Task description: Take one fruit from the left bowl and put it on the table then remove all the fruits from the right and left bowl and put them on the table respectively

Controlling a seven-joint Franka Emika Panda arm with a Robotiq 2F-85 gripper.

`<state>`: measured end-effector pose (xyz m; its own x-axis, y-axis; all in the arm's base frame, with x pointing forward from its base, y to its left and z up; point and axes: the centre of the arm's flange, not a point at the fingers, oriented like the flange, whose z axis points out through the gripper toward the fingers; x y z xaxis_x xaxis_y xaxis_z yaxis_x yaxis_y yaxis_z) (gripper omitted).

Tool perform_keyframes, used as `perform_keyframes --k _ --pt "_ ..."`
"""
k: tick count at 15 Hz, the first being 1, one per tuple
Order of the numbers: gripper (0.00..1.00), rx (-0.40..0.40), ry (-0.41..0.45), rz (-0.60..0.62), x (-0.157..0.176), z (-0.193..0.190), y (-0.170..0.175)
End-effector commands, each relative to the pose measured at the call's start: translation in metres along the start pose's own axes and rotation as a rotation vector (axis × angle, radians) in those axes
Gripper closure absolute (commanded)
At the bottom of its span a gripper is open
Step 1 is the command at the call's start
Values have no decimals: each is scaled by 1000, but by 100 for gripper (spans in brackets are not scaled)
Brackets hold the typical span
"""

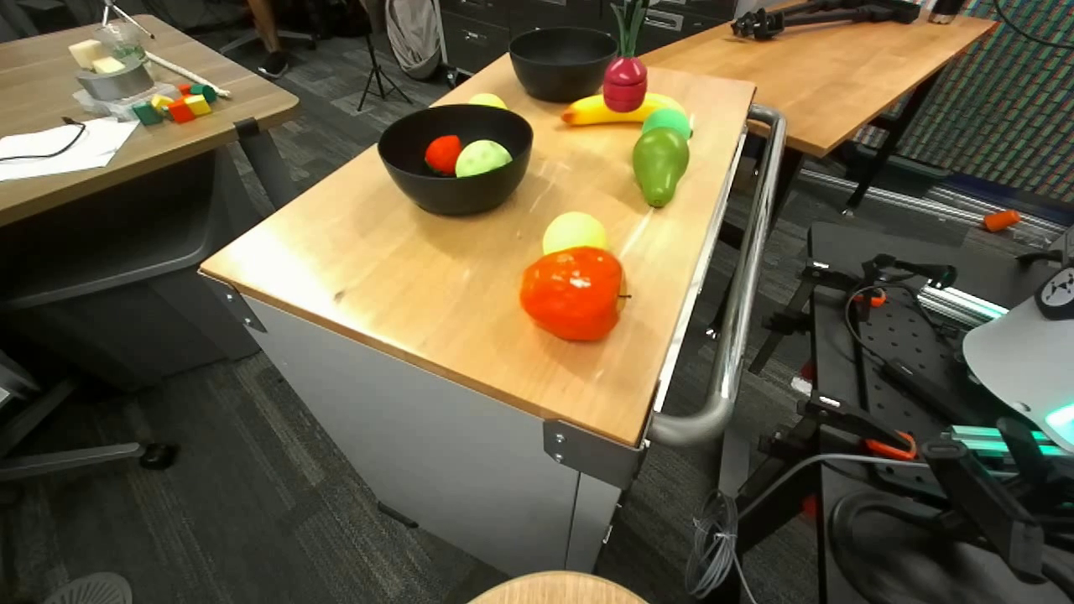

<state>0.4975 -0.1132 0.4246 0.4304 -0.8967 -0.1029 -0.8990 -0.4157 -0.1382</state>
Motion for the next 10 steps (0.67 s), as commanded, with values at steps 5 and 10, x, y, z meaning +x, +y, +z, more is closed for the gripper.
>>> perform_keyframes --k 5,10 --pt "70 -5 -39 -92 -13 47 -31" --pt "37 -10 47 -150 -30 18 -29"
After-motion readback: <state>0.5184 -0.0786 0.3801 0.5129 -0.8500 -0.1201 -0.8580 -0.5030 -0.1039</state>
